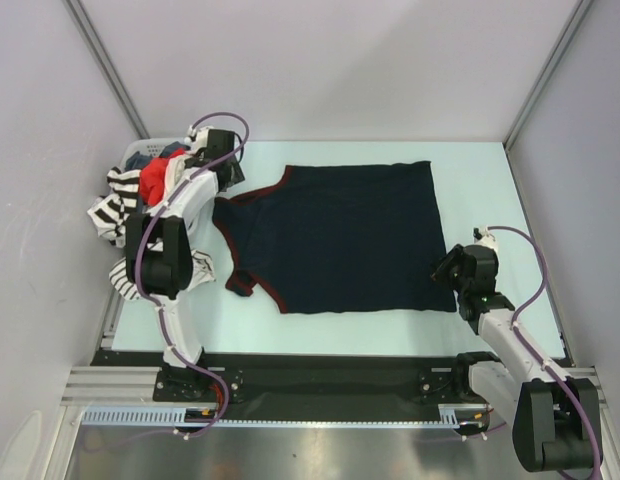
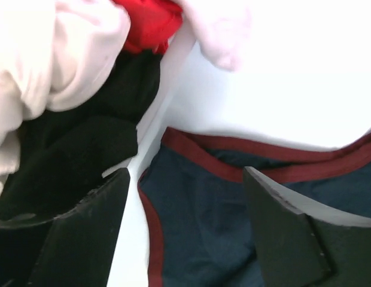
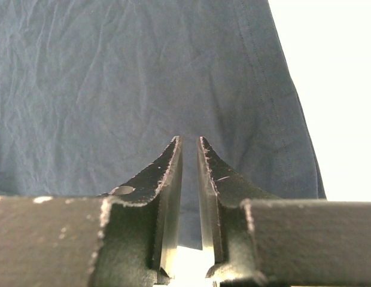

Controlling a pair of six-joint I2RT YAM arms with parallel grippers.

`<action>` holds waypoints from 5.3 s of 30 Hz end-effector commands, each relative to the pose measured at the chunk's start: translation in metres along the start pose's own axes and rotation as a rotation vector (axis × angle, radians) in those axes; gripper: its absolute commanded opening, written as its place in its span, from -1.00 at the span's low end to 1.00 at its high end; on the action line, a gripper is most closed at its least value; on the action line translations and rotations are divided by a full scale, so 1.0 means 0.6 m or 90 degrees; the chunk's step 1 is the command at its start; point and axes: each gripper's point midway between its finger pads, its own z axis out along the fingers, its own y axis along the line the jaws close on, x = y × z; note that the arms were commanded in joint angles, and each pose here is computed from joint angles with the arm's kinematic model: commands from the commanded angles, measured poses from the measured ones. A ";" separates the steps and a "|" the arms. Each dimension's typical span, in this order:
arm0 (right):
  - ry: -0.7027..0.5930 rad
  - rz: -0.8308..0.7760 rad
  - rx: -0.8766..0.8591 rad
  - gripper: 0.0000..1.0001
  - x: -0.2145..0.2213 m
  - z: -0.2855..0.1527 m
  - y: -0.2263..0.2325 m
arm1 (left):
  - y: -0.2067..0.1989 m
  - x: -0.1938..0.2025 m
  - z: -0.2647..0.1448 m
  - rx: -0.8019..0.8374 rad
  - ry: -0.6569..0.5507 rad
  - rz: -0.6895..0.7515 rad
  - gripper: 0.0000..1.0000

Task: Fold and stack the tank tops

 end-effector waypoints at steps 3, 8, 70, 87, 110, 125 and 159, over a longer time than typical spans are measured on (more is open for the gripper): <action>-0.024 -0.003 0.002 -0.52 -0.013 0.003 0.000 | 0.025 -0.009 -0.031 -0.007 -0.003 -0.013 0.69; -0.025 0.006 0.016 -0.38 -0.015 0.000 -0.005 | 0.013 0.036 -0.090 0.088 0.006 -0.013 0.73; 0.265 -0.282 -0.493 0.35 0.554 -0.021 0.681 | 0.276 0.078 -0.580 0.307 -0.288 -0.063 1.00; 0.436 -0.070 -0.854 0.49 0.570 -0.168 0.835 | 0.274 0.078 -0.584 0.316 -0.288 -0.062 1.00; 0.310 -0.381 -0.645 0.73 0.547 -0.078 0.802 | 0.270 0.080 -0.578 0.308 -0.261 -0.083 0.99; 0.325 -0.459 -0.635 0.74 0.601 0.006 0.845 | 0.281 0.082 -0.575 0.285 -0.264 -0.062 0.99; 0.238 -0.352 -0.598 0.54 0.270 -0.170 0.611 | 0.168 0.163 -0.513 0.407 -0.120 -0.093 0.99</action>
